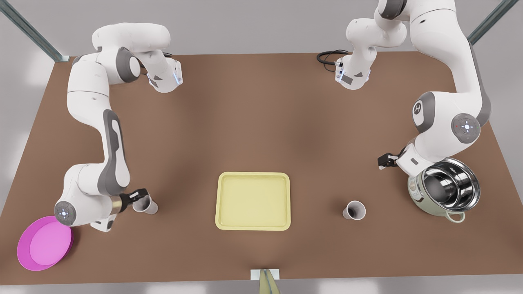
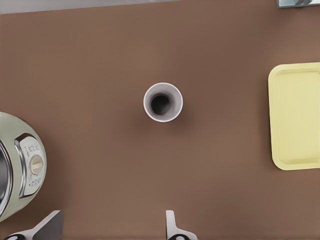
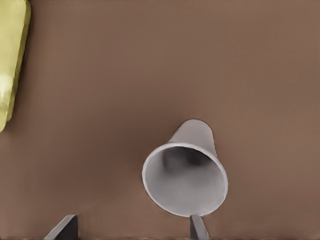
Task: Use the left arm to pick up the white IKEA cup from the tray and place it on the middle-left position; use the right arm to pick up the white IKEA cup from the tray and place it on the middle-right position
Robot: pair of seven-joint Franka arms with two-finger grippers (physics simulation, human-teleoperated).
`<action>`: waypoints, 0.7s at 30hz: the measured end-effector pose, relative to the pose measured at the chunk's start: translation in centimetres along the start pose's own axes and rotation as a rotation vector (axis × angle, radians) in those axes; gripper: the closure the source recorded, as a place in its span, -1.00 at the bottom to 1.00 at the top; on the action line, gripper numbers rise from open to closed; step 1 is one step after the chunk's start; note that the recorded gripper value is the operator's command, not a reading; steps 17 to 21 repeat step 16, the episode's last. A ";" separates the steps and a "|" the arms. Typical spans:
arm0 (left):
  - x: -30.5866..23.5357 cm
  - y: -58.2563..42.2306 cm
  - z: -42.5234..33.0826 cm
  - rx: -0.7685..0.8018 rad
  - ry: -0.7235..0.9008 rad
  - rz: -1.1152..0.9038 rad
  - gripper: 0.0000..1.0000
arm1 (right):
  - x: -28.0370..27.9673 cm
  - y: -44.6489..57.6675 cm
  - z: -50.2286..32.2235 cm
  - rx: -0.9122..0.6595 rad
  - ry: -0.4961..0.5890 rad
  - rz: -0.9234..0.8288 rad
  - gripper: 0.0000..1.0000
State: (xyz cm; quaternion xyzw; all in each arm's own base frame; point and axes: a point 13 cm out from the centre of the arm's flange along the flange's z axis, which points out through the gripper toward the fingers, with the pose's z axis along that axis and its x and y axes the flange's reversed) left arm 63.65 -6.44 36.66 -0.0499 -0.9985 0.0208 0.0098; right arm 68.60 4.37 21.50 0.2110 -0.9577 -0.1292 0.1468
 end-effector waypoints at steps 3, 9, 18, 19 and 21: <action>-0.1 0.0 -0.2 0.000 -0.004 0.000 -1.00 | 2.0 5.9 -4.1 -0.068 0.023 -0.016 -0.80; -0.1 0.0 -0.3 0.000 -0.005 0.001 -1.00 | 10.5 23.7 -6.8 0.147 0.086 -0.104 -1.00; 0.0 0.0 -0.3 0.000 -0.006 0.002 -1.00 | 10.0 18.7 -7.2 0.201 -0.097 0.069 -1.00; 0.0 0.0 -0.3 0.000 -0.006 0.002 -1.00 | 10.0 18.7 -7.2 0.201 -0.097 0.069 -1.00; 0.0 0.0 -0.3 0.000 -0.006 0.002 -1.00 | 10.0 18.7 -7.2 0.201 -0.097 0.069 -1.00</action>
